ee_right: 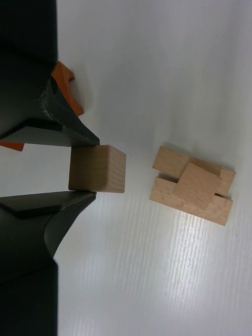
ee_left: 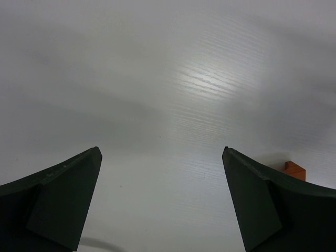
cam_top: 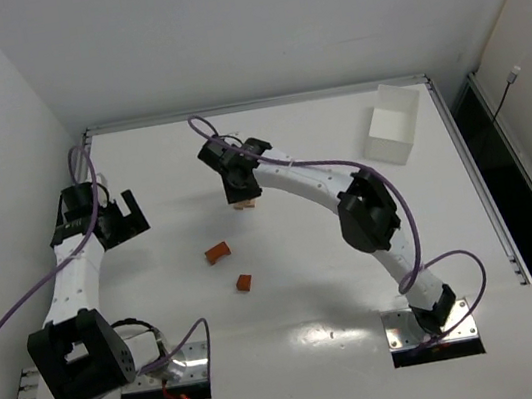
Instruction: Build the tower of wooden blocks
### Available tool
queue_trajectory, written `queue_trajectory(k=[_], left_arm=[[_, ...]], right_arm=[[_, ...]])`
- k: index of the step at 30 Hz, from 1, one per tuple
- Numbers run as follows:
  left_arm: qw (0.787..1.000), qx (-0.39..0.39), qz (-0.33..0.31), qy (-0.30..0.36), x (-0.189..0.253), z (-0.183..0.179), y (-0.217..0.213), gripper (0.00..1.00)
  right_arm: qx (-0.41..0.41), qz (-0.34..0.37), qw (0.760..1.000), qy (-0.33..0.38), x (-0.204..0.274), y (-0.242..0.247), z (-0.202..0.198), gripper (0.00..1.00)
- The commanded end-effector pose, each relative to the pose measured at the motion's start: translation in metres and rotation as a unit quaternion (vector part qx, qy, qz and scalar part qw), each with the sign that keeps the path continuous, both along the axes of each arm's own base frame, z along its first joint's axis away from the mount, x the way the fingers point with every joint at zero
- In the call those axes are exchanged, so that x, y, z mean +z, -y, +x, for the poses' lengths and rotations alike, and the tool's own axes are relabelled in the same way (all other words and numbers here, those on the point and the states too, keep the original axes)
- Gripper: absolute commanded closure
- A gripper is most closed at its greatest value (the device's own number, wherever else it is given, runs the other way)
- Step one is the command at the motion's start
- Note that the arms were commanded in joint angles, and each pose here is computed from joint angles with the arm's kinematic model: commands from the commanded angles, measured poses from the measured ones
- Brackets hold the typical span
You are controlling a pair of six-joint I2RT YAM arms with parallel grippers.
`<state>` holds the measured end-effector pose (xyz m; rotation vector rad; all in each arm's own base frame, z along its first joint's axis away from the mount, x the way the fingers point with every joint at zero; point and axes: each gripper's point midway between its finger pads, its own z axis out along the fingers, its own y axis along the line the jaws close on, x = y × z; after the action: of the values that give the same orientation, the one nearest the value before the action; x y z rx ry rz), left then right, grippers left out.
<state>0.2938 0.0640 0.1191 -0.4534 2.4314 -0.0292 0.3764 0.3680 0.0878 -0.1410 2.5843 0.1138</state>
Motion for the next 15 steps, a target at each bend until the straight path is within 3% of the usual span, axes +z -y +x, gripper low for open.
queue_trajectory(k=[1,15], left_arm=[[0.999,0.011,0.004,0.03,0.013,0.003,-0.003,0.0],[0.999,0.011,0.004,0.03,0.013,0.003,-0.003,0.0]], right_arm=[[-0.044,0.021,0.998,0.035,0.025,-0.01,0.007,1.0],[-0.128,0.046,0.991,-0.002,-0.001,-0.019,-0.006,1.0]])
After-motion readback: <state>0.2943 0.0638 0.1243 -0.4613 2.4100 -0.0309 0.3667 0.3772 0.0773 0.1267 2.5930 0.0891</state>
